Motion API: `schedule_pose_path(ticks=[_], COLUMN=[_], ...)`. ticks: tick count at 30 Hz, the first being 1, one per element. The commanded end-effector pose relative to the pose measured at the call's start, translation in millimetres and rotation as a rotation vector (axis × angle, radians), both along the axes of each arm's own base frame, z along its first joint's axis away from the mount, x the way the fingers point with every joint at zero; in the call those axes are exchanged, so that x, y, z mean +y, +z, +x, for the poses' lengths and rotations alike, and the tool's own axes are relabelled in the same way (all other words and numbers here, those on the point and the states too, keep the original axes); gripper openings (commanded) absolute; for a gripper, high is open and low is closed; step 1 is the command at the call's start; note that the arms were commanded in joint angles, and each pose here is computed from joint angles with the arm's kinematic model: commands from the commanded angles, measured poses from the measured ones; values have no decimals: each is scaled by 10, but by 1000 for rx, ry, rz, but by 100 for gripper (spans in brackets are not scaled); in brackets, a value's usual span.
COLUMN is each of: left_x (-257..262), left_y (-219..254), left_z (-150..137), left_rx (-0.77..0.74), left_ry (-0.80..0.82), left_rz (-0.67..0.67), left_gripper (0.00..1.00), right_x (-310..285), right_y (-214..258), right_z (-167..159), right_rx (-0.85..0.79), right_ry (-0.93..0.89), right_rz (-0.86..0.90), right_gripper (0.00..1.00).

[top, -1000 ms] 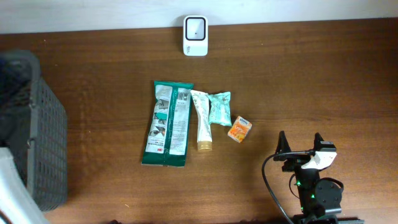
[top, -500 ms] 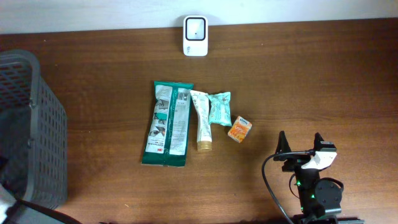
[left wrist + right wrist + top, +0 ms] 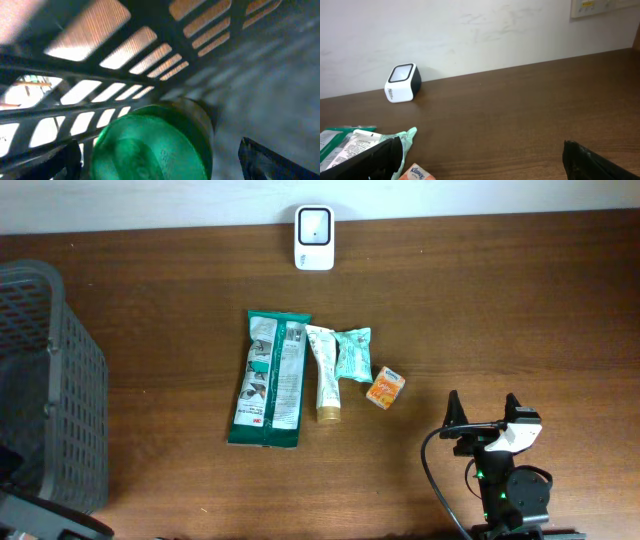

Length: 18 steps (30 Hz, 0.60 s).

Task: Scan the item barcode
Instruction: 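Grasp green-lidded jar in basket with left gripper, set it left of wipes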

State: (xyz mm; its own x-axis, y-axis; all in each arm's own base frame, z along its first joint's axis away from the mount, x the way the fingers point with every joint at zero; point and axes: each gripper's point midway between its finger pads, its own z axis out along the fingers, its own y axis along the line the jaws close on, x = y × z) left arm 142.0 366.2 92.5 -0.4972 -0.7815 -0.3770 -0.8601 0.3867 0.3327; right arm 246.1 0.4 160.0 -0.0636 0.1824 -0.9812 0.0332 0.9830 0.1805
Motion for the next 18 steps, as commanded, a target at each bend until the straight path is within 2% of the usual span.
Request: schedule_pose_path(ticks=[1, 4, 7, 10, 12, 13, 14, 15, 18], left_x=[-53, -141, -293, -389, -390, -392, -393, -393, -393], left_y=[-201, -225, -184, -165, -168, -168, -174, -174, -174], left_z=[3, 334, 797, 1008, 1006, 1008, 1008, 1008, 1009], left_rx=[-17, -130, -128, -137, -136, -137, -136, -136, -136], left_ry=[1, -79, -241, -297, -296, -297, -297, -297, -297], left_rz=[-66, -103, -74, -62, -63, -63, -64, -64, -65], left_gripper=[96, 95, 96, 97, 89, 80, 65, 60, 57], right_x=[4, 4, 4, 4, 4, 4, 4, 4, 4], right_y=[-32, -32, -32, -32, -32, -32, -32, -32, -32], right_z=[0, 0, 0, 0, 0, 0, 0, 0, 0], right_rx=[5, 5, 5, 5, 5, 5, 5, 5, 5], right_ry=[0, 0, 0, 0, 0, 0, 0, 0, 0], right_rz=[0, 0, 0, 0, 0, 0, 0, 0, 0], right_gripper=[98, 98, 98, 98, 98, 99, 98, 98, 98])
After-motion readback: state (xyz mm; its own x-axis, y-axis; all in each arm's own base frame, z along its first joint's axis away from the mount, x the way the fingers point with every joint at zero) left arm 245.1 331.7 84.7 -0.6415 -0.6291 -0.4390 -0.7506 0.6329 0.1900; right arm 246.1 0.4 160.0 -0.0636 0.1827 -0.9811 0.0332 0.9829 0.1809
